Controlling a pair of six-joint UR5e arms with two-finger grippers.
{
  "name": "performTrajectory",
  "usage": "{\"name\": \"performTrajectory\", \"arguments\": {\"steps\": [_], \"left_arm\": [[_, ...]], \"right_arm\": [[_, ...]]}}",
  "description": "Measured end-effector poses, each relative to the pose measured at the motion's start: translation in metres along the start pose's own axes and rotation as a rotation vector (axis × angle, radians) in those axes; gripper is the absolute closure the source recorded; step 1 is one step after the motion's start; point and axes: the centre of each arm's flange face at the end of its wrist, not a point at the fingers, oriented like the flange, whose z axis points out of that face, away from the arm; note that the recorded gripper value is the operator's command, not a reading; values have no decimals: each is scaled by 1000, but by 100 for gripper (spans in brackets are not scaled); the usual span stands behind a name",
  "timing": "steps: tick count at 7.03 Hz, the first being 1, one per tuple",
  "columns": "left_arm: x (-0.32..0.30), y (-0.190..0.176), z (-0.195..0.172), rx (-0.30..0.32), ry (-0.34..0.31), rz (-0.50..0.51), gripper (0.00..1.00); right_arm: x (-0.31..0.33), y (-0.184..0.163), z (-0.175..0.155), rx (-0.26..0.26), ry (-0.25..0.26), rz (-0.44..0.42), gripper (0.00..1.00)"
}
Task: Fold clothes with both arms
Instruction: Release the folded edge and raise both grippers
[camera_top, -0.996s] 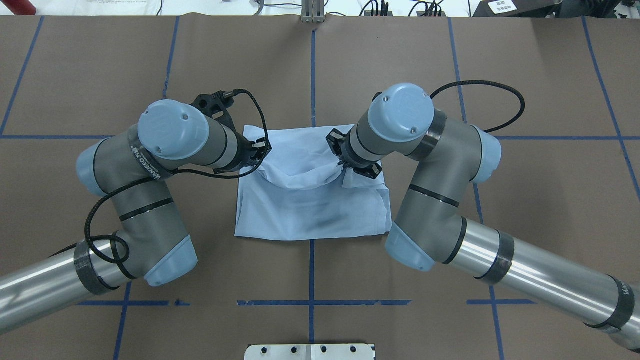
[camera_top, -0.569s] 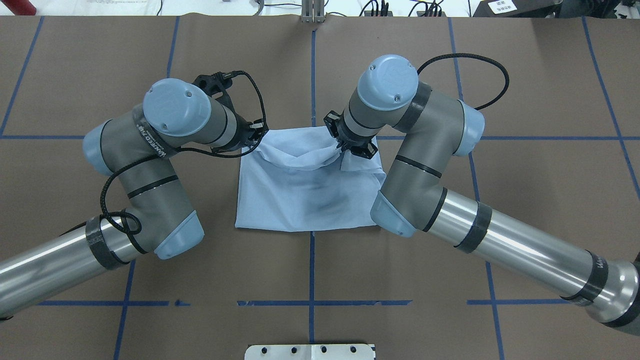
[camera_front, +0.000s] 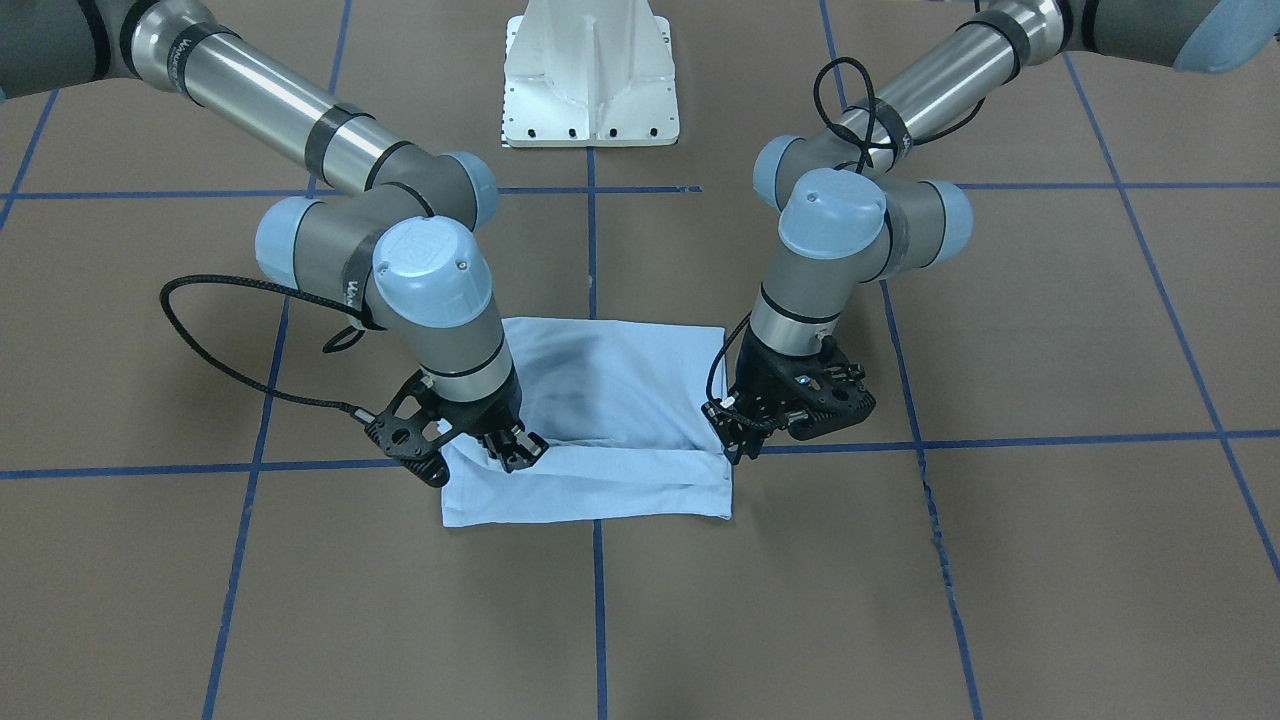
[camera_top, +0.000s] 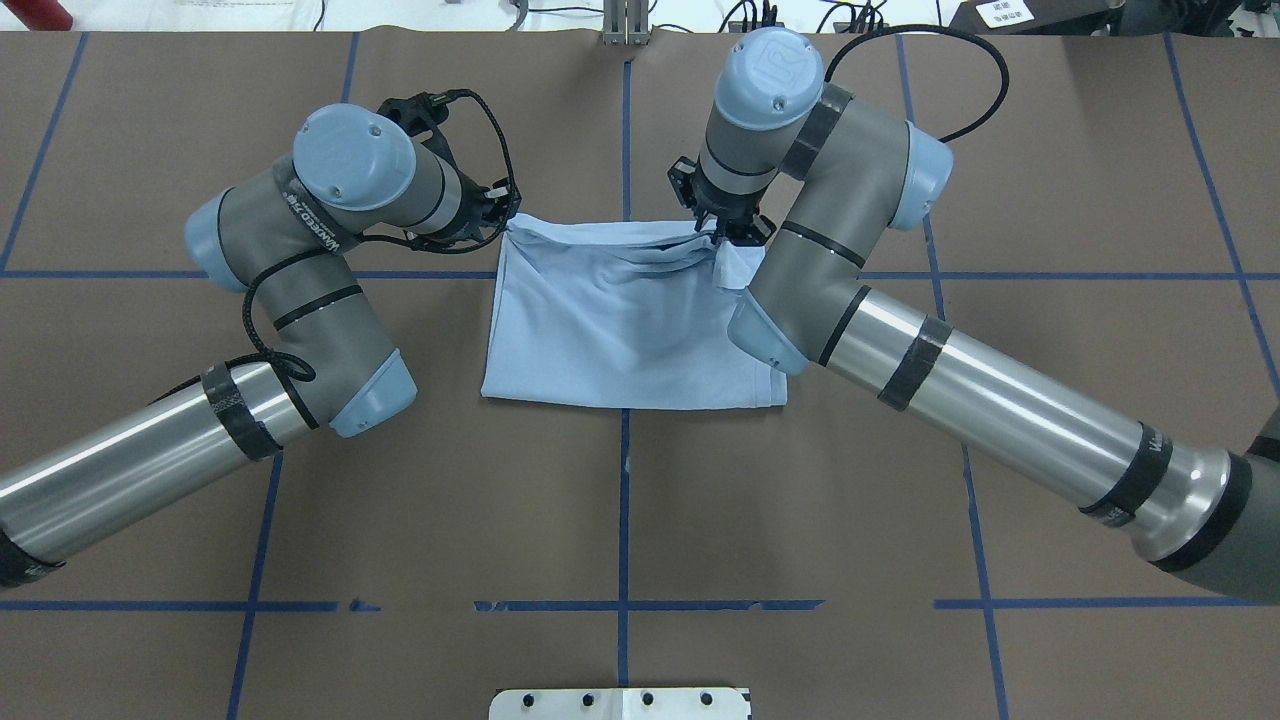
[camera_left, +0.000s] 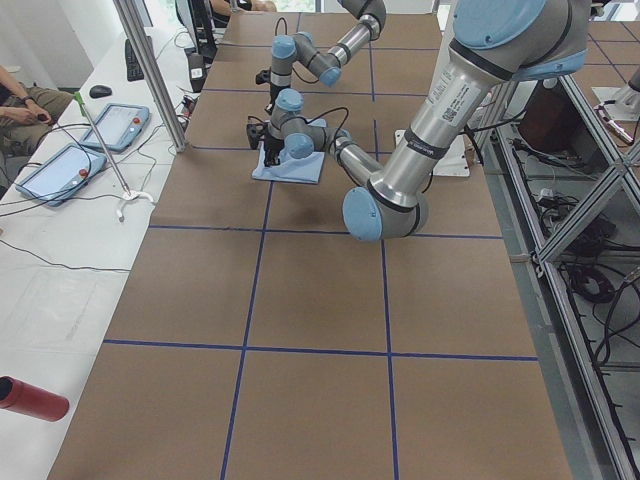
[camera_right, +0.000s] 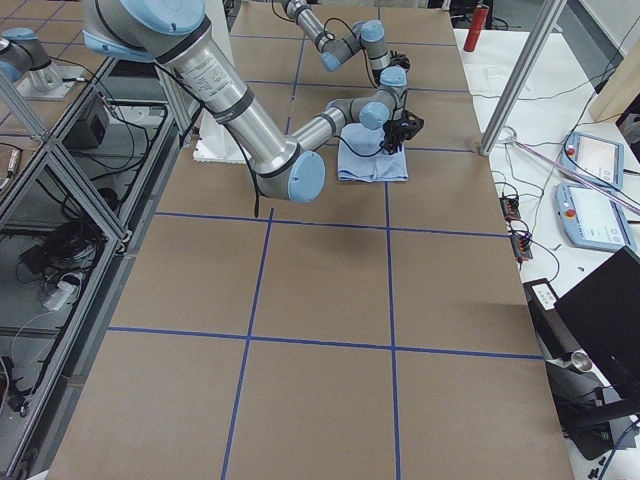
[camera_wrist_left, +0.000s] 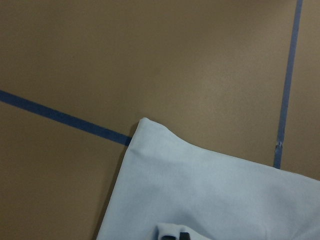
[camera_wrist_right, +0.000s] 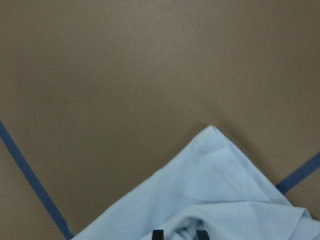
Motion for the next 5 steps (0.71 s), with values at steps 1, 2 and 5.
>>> {"name": "performTrajectory", "arguments": {"steps": [1,2,5], "left_arm": [[-2,-7,1,8,3,5,0],[-2,-11,1,11,5,9,0],[-4,-20,-8,-25,17,46,0]], "right_arm": [[-1,-19,1,2,-8,-11,0],[-1,-31,1,-8,-17,-14,0],[-13,-15,-19,-72,-36,-42,0]]}}
